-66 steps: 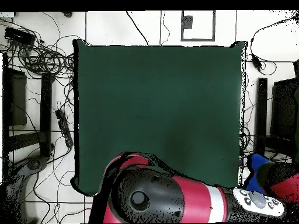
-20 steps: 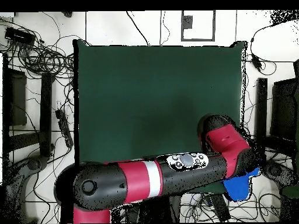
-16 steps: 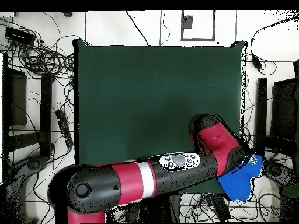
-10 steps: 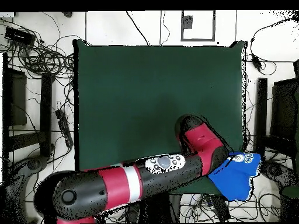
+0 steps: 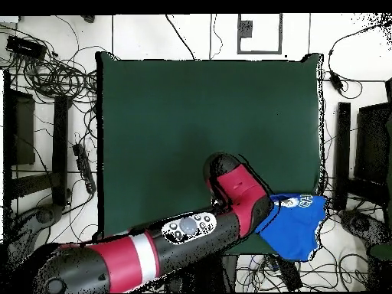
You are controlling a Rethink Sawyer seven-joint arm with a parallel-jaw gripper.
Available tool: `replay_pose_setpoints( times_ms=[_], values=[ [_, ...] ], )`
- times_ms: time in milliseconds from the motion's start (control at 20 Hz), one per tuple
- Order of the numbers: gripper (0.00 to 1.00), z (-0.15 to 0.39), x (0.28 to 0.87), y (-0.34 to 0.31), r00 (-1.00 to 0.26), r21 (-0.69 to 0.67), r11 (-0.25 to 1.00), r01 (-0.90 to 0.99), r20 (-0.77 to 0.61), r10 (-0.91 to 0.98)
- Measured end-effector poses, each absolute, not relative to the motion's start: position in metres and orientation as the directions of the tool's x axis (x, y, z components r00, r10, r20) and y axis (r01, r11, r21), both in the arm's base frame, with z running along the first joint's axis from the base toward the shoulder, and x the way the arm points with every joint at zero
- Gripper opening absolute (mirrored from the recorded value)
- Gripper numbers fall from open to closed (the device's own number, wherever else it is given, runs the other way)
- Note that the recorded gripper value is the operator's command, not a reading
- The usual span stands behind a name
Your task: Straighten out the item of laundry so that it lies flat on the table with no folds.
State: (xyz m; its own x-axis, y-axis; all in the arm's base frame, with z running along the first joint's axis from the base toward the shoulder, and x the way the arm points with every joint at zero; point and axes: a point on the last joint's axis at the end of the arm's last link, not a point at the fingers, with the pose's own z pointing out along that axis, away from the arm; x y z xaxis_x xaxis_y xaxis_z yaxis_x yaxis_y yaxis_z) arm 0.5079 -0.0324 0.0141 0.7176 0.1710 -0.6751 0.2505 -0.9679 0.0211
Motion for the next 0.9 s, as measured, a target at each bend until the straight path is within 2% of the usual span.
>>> replay_pose_setpoints(
  times_ms=[500,900],
  values=[
    [0.0,0.032,0.529,0.002,0.799,0.066,-0.988,0.136,-0.598,0.07],
    [0.0,0.029,0.541,0.032,0.837,0.043,-0.998,0.037,-0.547,0.008]
  ],
)
